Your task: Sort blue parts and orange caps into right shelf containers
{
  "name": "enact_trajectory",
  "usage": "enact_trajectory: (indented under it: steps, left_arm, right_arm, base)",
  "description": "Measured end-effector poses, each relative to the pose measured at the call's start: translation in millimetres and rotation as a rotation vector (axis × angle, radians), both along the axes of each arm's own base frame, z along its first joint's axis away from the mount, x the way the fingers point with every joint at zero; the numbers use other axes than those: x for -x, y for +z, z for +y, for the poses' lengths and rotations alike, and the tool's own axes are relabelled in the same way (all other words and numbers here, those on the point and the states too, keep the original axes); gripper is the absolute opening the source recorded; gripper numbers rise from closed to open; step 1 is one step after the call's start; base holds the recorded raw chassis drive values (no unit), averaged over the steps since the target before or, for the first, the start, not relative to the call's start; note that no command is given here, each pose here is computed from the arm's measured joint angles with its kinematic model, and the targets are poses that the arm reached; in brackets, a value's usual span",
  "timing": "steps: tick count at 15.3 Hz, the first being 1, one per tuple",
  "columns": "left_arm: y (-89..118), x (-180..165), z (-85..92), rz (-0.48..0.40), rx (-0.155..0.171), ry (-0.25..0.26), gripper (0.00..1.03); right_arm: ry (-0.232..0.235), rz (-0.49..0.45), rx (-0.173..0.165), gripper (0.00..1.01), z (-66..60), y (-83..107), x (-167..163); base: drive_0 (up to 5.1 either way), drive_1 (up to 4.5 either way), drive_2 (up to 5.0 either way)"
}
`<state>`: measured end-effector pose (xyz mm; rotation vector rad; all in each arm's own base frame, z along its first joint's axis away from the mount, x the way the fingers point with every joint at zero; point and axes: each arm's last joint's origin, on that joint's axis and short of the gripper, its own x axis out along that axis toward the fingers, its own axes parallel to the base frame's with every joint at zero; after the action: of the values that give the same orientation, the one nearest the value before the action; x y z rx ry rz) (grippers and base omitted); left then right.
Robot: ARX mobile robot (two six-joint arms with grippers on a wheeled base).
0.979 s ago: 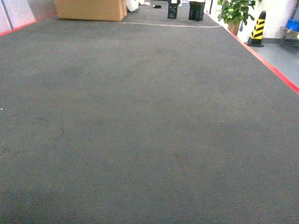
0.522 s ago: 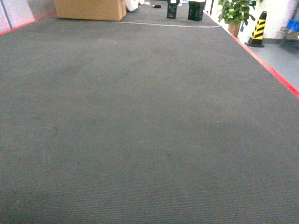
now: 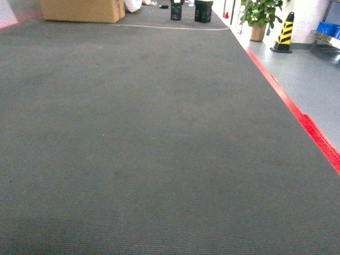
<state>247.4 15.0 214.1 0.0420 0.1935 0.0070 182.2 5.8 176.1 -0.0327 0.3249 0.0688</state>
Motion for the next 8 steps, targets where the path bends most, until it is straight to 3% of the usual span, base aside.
enact_trajectory:
  steps: [8]
  left_arm:
    - [-0.4,0.1,-0.1,0.003,0.000,-0.001,0.45]
  right_arm:
    - [0.000,-0.001,0.000,0.44,0.0,0.0,0.1]
  base:
    - [4.9,-3.00,-1.9]
